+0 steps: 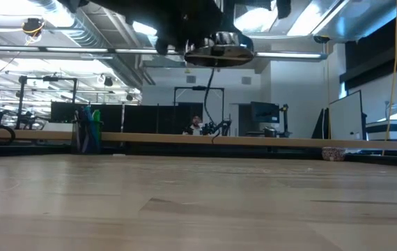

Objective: Screw lightbulb
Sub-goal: Insert the lightbulb into the lamp

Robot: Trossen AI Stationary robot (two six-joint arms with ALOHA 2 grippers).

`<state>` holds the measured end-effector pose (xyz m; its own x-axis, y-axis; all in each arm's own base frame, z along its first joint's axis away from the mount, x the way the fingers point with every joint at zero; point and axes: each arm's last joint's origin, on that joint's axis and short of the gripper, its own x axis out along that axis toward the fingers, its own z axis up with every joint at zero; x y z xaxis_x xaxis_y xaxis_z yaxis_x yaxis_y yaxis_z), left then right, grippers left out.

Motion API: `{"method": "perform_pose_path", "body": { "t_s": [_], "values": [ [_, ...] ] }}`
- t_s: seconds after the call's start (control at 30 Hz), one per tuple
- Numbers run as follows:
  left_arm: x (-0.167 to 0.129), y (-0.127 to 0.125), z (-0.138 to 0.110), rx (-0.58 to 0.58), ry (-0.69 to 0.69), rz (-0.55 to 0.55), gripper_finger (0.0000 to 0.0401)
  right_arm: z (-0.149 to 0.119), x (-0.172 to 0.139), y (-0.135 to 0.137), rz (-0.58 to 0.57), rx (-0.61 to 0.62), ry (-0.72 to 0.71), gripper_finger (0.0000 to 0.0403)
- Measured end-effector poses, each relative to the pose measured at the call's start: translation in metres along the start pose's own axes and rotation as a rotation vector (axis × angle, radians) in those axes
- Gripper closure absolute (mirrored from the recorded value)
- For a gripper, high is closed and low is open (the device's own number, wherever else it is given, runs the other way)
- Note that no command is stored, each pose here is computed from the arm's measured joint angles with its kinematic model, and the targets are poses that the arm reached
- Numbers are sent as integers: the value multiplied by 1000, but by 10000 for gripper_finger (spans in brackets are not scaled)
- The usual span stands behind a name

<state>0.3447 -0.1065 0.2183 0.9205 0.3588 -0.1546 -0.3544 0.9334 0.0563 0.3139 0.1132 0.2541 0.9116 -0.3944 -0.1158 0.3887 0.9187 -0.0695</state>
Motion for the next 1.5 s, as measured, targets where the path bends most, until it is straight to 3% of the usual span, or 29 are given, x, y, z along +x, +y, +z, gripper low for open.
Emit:
{"method": "perform_pose_path", "body": {
  "t_s": [0.2, 0.4, 0.47, 0.63, 0.7, 0.8, 0.97, 1.1, 1.3, 1.4, 1.5],
  "values": [
    [-1, -2, 1, 3, 25, 87, 231, -3, 5, 3, -45, 33, -30, 262],
    [-3, -3, 1, 8, 30, 90, 231, -2, 5, 4, 25, 29, -38, 261],
    [-3, -3, 1, 16, 32, 82, 231, 1, 3, 2, 50, 14, -42, 226],
    [-3, -5, 6, 0, 13, 8, 231, 22, -19, -9, 151, -24, -27, 90],
    [-3, -7, 6, 16, 17, -50, 231, 32, -29, -17, 240, -21, -5, 61],
    [-2, -8, 7, 11, 18, -139, 231, 38, -42, -25, 383, -28, 45, 48],
    [2, -8, 6, 19, 38, -364, 231, 44, -45, -29, 559, -15, 45, 71],
    [3, -9, 7, 20, 36, -519, 231, 37, -29, -24, 625, -1, 34, 99],
    [3, -9, 6, 23, 45, -594, 231, 23, -10, -13, 789, 12, 23, 132],
    [3, -9, 6, 23, 46, -596, 231, 20, -9, -12, 795, 10, 30, 159],
    [4, -8, 6, 9, 53, -590, 231, 19, -8, -12, 763, 8, 36, 212]
  ]
}}
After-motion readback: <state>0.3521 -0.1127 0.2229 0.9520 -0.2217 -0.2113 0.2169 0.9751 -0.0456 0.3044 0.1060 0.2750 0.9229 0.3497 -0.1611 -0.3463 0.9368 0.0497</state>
